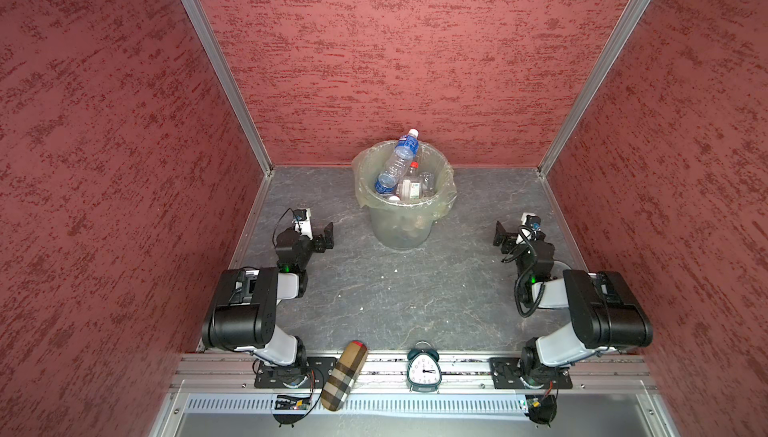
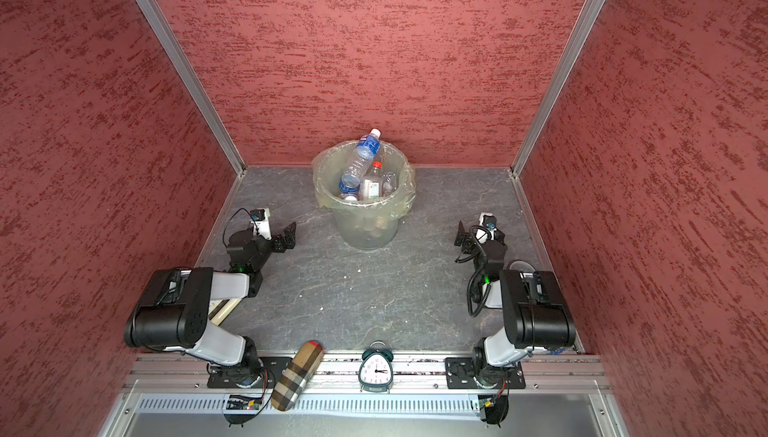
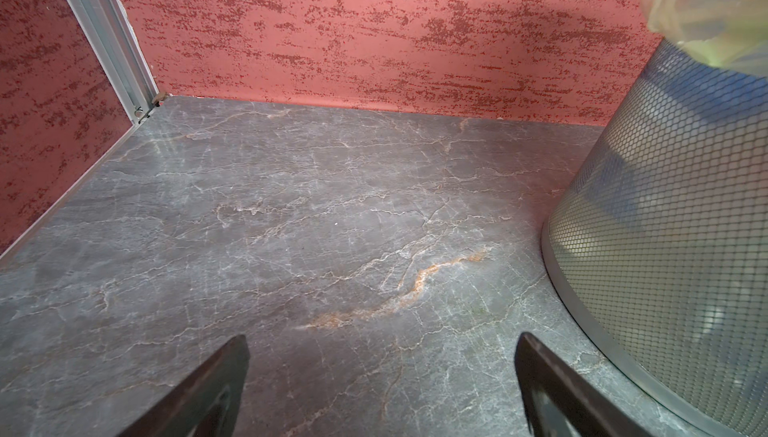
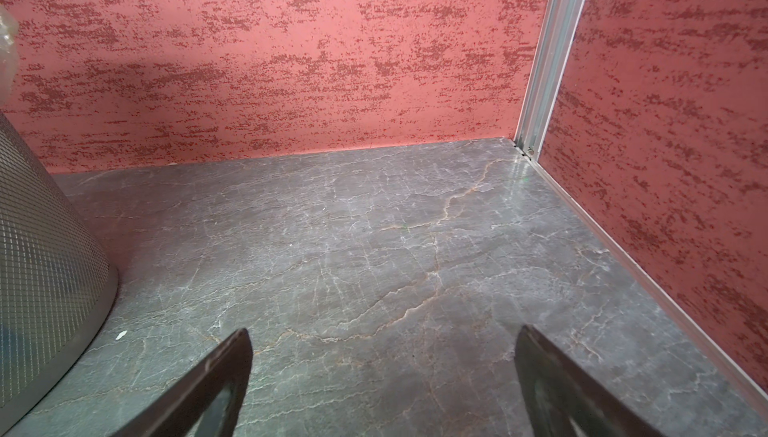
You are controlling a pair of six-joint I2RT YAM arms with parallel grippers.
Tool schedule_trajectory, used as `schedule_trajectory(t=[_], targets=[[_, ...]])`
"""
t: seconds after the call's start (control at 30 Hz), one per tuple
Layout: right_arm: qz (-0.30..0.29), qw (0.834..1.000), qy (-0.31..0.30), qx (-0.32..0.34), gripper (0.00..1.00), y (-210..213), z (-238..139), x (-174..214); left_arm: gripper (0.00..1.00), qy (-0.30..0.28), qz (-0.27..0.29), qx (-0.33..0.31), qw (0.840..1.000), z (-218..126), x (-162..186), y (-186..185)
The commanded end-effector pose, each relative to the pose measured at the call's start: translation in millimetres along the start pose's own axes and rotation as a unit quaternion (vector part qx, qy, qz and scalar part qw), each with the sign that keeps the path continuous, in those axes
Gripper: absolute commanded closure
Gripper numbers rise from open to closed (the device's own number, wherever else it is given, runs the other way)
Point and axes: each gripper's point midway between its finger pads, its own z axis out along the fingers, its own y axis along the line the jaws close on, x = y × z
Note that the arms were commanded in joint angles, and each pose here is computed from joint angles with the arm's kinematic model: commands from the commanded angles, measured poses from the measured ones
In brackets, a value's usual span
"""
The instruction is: Throw the plastic bottles in the bin
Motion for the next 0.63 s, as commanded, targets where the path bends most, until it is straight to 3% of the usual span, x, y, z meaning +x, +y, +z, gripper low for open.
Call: schedule_trajectory(t=[0.0,0.6], targets=[[0.003,1.000,-0.009,0.003,0.01,-0.1,1.2,-4.3,0.01,-0.006,0.001,0.004,1.000,0.5,-4.4,-1.2],[0.003,1.000,-0.009,0.004,0.01,-0.4,1.2,-4.5,0.01,-0.006,0.001,0.005,1.000,0.8,-4.5,-1.1]])
